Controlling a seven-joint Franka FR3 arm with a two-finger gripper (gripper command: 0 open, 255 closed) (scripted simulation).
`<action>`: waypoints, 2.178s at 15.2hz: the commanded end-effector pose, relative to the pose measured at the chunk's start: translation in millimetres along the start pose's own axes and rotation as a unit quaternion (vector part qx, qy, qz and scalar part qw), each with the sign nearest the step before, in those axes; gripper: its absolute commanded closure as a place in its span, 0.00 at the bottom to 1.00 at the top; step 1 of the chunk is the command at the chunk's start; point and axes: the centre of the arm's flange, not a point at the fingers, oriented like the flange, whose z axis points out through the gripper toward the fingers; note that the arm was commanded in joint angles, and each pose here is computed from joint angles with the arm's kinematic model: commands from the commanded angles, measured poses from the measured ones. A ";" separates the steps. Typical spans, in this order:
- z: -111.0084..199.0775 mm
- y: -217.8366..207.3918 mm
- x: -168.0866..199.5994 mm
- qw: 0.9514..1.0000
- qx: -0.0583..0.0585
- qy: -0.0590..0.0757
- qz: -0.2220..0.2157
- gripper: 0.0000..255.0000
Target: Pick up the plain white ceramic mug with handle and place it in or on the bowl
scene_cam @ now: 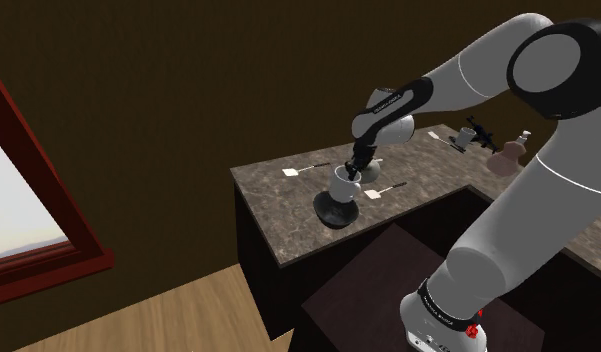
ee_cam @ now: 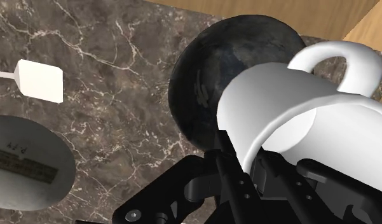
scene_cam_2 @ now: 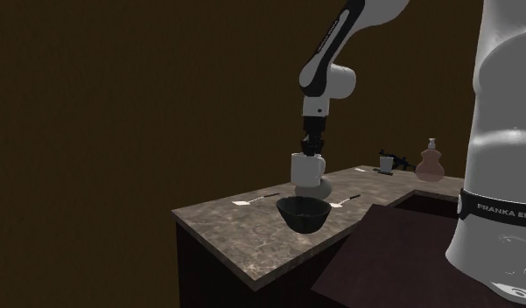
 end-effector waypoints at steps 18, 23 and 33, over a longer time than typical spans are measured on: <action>71.9 1.6 -5.3 1.000 0.000 0.000 0.000 1.00; 71.9 1.6 -5.3 1.000 0.000 0.000 0.000 0.00; 21.9 1.6 -5.3 1.000 0.000 0.000 0.000 0.00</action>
